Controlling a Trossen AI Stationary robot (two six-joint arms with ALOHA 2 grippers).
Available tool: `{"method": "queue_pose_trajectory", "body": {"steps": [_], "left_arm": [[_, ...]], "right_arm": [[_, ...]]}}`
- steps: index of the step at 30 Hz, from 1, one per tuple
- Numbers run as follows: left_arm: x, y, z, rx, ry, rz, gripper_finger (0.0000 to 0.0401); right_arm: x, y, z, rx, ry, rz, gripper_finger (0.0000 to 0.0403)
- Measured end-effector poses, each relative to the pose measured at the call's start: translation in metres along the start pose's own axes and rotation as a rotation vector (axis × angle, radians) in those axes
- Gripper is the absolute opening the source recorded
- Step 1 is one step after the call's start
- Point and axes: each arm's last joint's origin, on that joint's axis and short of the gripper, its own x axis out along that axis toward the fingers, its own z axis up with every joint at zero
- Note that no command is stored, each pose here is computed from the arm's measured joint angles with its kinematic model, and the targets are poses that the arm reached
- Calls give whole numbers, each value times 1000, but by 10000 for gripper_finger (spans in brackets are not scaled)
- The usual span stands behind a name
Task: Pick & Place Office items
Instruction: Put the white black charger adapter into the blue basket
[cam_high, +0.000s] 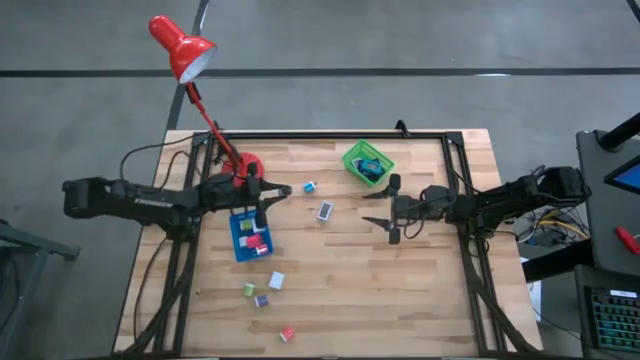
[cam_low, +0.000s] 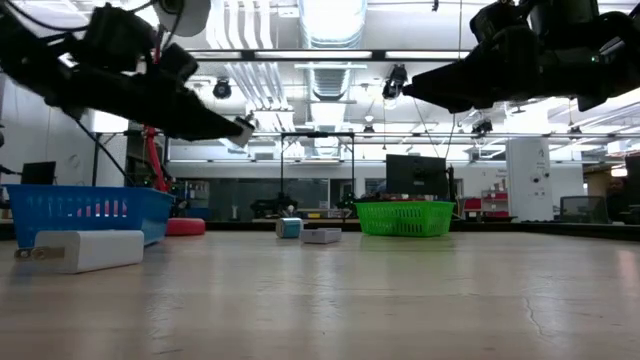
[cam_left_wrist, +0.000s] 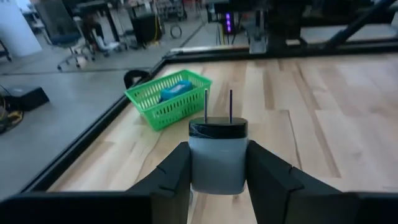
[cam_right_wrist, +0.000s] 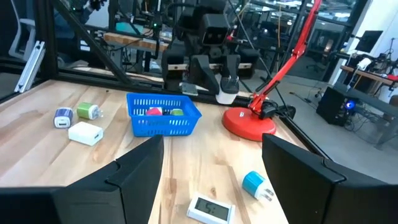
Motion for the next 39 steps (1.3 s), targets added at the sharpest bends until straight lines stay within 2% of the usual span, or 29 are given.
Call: {"method": "queue_pose_trajectory", "body": {"steps": [8, 22, 31, 39], "left_arm": [[-18, -4, -15, -7, -88, -2, 118], [-29, -16, -23, -1, -127, -112, 118], [-28, -20, -28, -36, -74, -164, 118], [-23, -27, -24, -72, 34, -199, 118]], "right_arm": [[0, 0, 2, 44, -22, -3, 263], [0, 0, 1, 107, -14, -2, 263], [0, 0, 1, 110, -12, -2, 263], [-2, 0, -2, 109, -2, -2, 262]]}}
